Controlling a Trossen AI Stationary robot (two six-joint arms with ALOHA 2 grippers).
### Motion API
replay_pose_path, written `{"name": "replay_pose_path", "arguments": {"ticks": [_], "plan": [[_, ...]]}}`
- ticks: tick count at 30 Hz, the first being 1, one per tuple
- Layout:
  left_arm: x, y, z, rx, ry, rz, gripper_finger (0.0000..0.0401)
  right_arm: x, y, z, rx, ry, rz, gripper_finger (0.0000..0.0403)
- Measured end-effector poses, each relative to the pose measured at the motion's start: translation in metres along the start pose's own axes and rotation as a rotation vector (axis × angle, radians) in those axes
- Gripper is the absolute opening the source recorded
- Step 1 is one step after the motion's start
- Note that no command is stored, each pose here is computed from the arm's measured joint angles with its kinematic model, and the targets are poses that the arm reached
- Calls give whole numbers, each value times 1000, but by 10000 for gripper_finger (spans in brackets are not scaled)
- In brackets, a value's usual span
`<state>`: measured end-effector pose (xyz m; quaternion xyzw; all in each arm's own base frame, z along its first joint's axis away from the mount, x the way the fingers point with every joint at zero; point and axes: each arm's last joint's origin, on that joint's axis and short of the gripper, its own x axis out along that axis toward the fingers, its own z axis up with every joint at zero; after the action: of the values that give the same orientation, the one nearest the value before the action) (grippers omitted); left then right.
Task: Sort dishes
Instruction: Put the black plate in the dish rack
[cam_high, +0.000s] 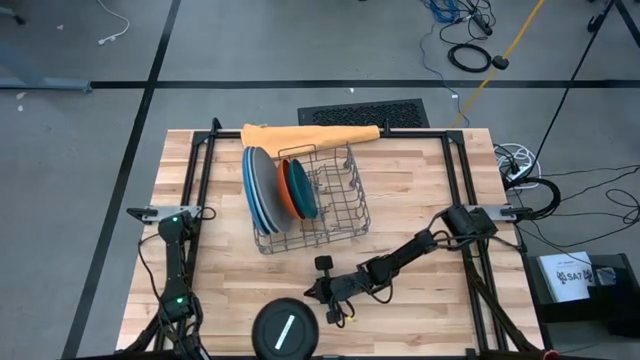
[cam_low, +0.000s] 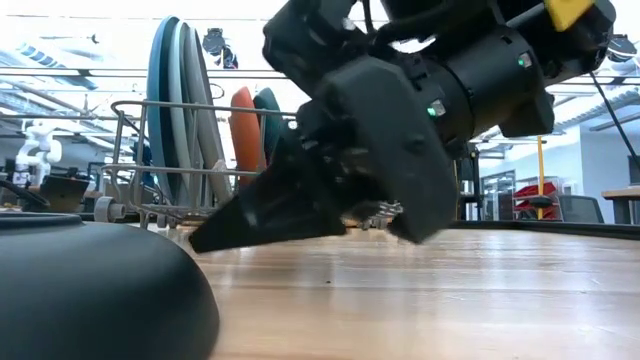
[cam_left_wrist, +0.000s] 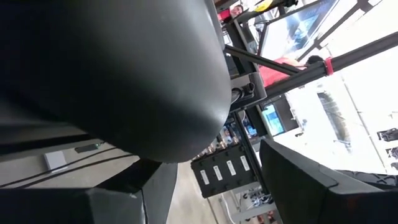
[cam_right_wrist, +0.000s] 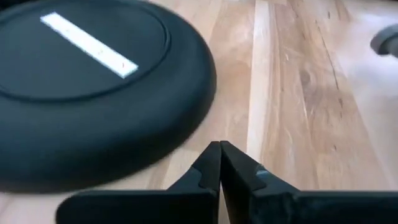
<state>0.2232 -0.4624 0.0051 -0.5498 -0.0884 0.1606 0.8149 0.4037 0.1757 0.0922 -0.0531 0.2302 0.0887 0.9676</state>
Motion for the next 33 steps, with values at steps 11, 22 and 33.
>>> {"name": "replay_pose_path", "arguments": {"ticks": [11, 22, 33], "plan": [[0, 0, 1, 3, -18, -10, 228, 27, 6, 6, -20, 39, -2, 0], [0, 1, 1, 5, -37, -21, 228, 28, 10, 7, -69, 35, 110, 0], [-1, 1, 1, 24, -37, -22, 214, 28, 14, 7, -100, 34, 146, 0]]}}
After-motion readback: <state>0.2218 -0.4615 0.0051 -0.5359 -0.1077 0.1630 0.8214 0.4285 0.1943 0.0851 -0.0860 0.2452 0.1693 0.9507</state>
